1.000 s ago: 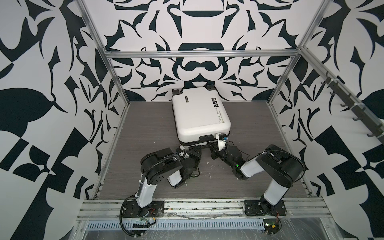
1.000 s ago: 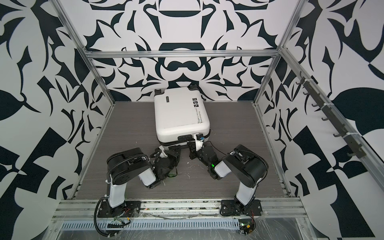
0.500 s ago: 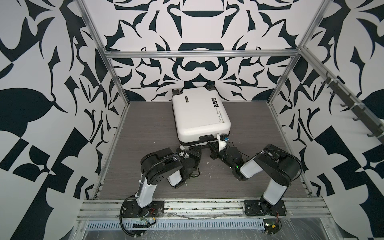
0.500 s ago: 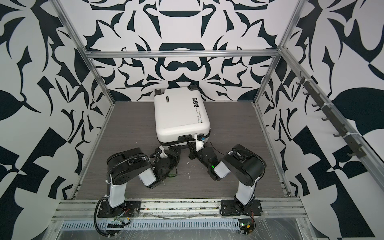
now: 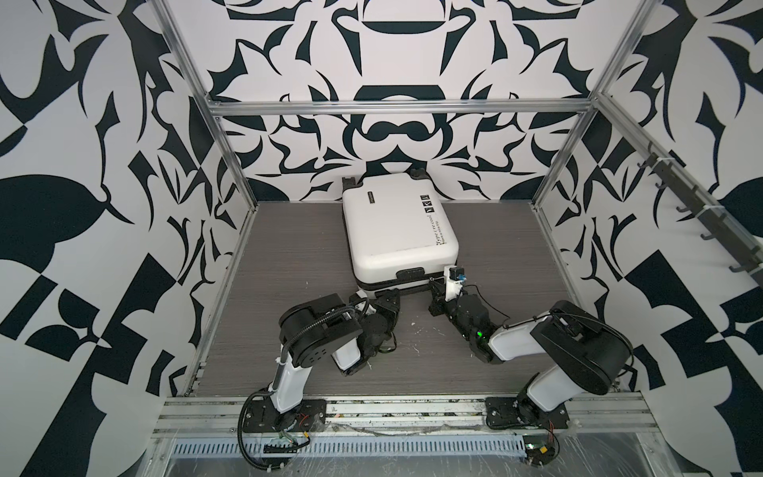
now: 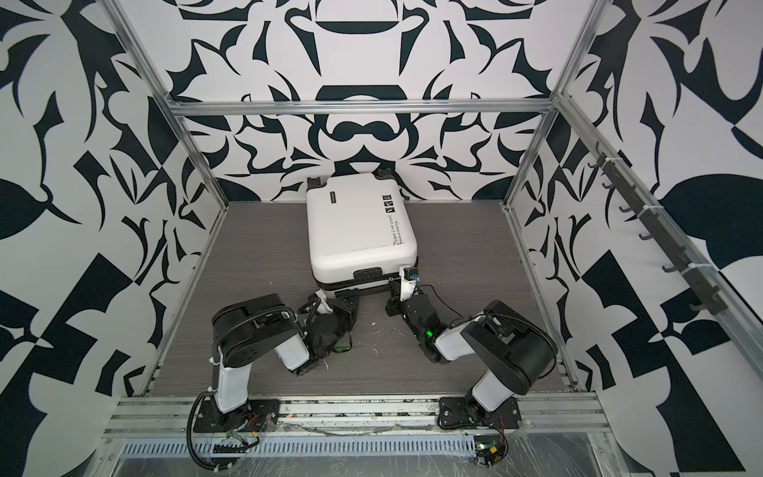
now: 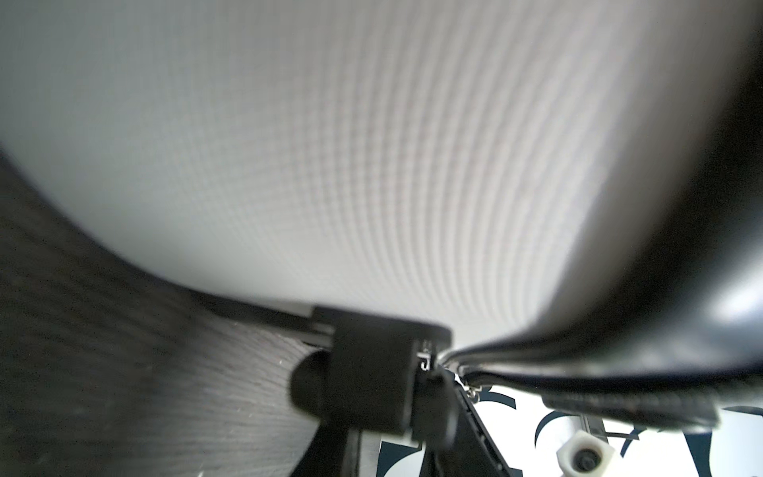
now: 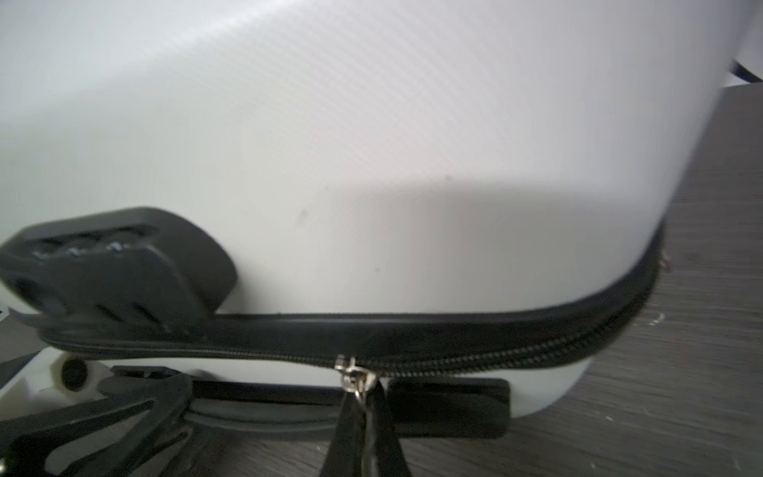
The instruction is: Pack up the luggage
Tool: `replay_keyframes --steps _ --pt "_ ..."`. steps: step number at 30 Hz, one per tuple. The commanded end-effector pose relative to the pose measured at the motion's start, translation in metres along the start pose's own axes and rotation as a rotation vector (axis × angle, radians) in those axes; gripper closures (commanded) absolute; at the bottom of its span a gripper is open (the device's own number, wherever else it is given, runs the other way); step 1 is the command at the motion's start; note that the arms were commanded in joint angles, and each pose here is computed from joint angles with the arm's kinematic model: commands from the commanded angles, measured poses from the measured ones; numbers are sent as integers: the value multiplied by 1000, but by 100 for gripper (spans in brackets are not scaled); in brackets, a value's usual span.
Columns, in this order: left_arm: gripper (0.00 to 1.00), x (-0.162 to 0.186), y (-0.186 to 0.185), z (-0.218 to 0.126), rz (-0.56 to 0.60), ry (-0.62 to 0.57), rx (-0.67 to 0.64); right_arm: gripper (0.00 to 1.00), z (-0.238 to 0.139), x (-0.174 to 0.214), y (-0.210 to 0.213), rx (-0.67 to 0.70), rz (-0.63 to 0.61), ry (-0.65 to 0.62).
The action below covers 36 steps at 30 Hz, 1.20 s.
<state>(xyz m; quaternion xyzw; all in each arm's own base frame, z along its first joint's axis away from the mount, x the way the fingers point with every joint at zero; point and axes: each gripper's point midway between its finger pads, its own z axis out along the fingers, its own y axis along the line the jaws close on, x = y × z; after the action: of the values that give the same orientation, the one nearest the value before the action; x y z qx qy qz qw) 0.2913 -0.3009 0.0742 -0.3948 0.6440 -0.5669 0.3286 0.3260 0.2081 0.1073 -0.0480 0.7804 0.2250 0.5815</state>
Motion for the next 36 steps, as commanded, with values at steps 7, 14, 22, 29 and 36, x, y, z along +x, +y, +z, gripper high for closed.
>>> replay_keyframes --steps 7,14,22,29,36 --pt "100 -21 25 -21 92 -49 -93 100 -13 -28 -44 124 60 -95" --pt "100 -31 32 -35 117 -61 -129 100 -18 -36 -57 136 85 -100" --pt "100 -35 27 -40 134 -67 -128 100 -28 -30 -64 149 87 -82" --pt "100 -31 23 -37 132 -55 -111 100 -43 -26 -70 173 89 -73" --pt "100 -31 22 -39 133 -50 -108 100 -54 -32 -76 207 66 -76"
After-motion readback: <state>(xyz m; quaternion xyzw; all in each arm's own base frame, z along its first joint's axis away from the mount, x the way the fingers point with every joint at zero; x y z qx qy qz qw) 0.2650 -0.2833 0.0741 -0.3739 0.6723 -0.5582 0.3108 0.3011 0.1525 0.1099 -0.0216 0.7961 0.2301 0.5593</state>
